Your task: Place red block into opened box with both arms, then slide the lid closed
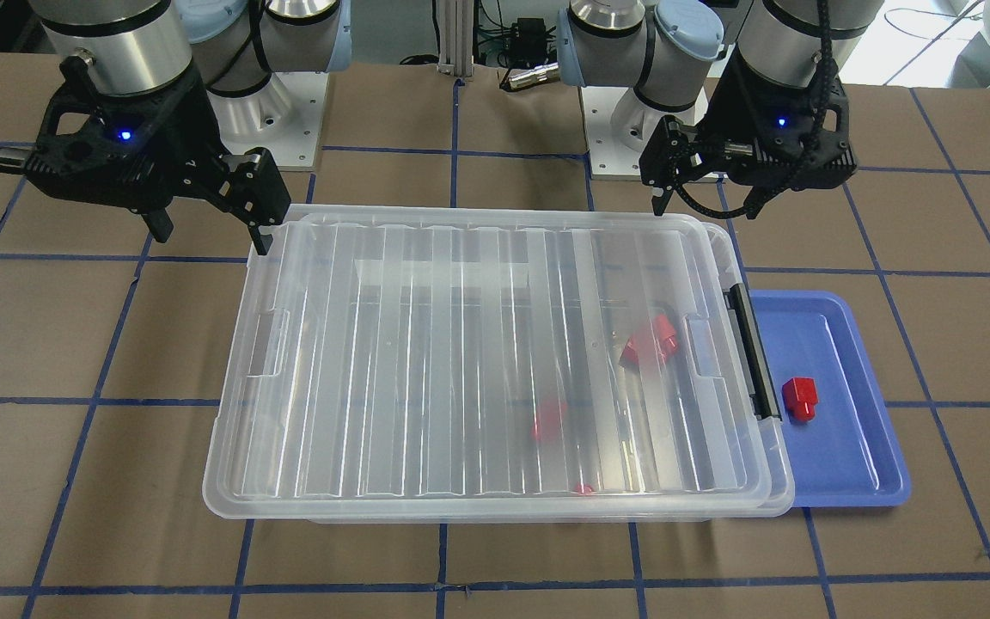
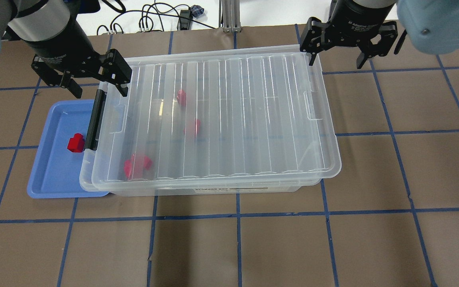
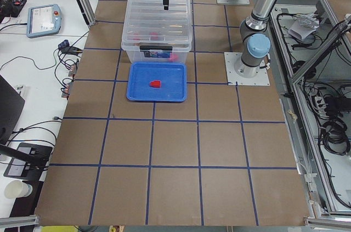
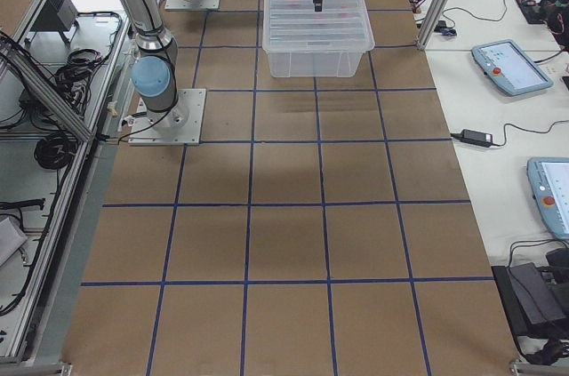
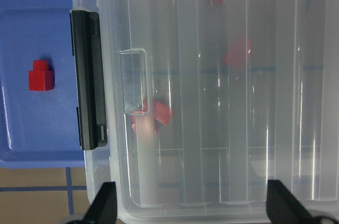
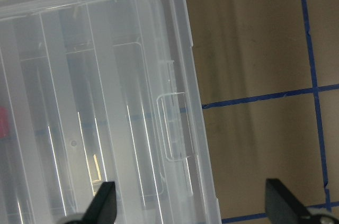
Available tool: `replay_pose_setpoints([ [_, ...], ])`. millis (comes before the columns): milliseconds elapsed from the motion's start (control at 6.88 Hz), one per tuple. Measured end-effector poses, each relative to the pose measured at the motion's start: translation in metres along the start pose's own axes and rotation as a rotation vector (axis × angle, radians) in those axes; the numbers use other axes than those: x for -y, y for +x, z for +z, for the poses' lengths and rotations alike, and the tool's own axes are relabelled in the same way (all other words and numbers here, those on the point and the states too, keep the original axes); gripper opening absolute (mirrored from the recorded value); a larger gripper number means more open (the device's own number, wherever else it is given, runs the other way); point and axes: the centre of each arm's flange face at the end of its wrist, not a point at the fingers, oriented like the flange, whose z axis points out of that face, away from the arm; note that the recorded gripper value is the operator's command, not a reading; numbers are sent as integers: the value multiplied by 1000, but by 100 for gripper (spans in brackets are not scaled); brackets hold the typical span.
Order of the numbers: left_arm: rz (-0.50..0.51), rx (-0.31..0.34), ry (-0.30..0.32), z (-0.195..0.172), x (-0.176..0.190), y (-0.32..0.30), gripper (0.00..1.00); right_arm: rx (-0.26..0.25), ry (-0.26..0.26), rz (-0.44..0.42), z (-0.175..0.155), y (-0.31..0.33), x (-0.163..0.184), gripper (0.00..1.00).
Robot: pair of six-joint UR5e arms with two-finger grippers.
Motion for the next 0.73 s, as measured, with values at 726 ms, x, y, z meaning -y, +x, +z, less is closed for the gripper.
replay_pose_setpoints([
  [726,-2,0,-1,1,0,-1,100,-36,-132,17,86,12,18,100],
])
